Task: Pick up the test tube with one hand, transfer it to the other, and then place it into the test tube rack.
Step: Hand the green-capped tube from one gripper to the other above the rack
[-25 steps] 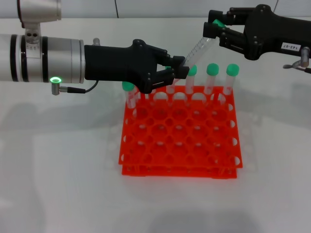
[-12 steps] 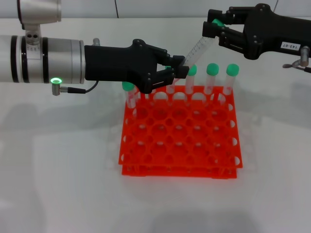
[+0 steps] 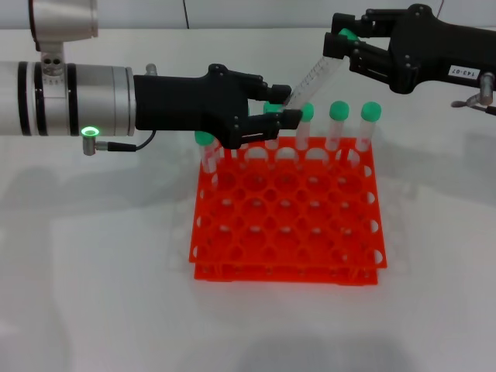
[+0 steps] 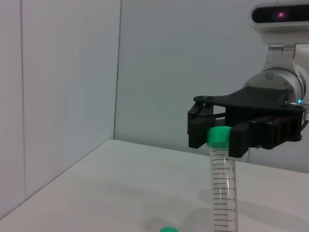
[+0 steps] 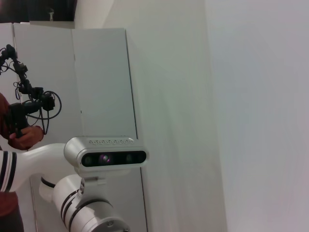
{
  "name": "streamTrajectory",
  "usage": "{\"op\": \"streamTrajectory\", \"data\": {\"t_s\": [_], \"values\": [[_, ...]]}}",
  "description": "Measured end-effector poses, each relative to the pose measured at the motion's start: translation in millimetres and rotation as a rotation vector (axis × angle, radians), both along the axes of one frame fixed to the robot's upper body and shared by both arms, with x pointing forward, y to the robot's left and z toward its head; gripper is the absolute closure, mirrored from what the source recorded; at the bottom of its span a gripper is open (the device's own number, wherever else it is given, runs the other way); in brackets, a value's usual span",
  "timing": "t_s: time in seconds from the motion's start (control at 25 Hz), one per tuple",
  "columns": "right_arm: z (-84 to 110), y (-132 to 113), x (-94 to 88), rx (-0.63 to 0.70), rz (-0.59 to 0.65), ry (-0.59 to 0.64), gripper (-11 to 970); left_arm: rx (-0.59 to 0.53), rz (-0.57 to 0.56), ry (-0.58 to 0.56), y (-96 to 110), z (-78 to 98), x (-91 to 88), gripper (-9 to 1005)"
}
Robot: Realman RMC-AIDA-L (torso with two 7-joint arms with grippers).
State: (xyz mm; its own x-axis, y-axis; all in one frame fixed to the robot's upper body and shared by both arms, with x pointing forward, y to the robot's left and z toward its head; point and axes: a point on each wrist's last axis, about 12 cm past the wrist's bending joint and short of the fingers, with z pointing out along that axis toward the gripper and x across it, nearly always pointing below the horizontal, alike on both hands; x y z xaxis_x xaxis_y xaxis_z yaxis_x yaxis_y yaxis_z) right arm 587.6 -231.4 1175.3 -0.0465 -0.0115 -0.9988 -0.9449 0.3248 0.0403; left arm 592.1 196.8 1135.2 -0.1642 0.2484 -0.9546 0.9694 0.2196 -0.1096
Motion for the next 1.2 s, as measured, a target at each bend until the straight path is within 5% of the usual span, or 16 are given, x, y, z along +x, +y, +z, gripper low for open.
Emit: {"op": "streamTrajectory", "data": {"t_s": [0.56,0.76,0.84,1.2], "values": [[0.5,0.2,-0.8,-0.001,0.001,-0.004,686,-0.022,0.003,0.064,-3.5,3.2,0.7,512],[-0.9,-1.1,-1.9,-0.001,-0.001,-0.001,686,-0.041,0.013,0.074,-1.4,6.3,1.0,306],[-1.2,-1.4,-2.5,0.0,0.0,0.0,686,-0.054,0.003,0.08,0.7,8.3,-0.5,112],[-2.8,-2.2,-3.3,0.0,0.0,0.006,686,-0.055,0.07,0.095,31.8,24.9,-8.8,105]]}}
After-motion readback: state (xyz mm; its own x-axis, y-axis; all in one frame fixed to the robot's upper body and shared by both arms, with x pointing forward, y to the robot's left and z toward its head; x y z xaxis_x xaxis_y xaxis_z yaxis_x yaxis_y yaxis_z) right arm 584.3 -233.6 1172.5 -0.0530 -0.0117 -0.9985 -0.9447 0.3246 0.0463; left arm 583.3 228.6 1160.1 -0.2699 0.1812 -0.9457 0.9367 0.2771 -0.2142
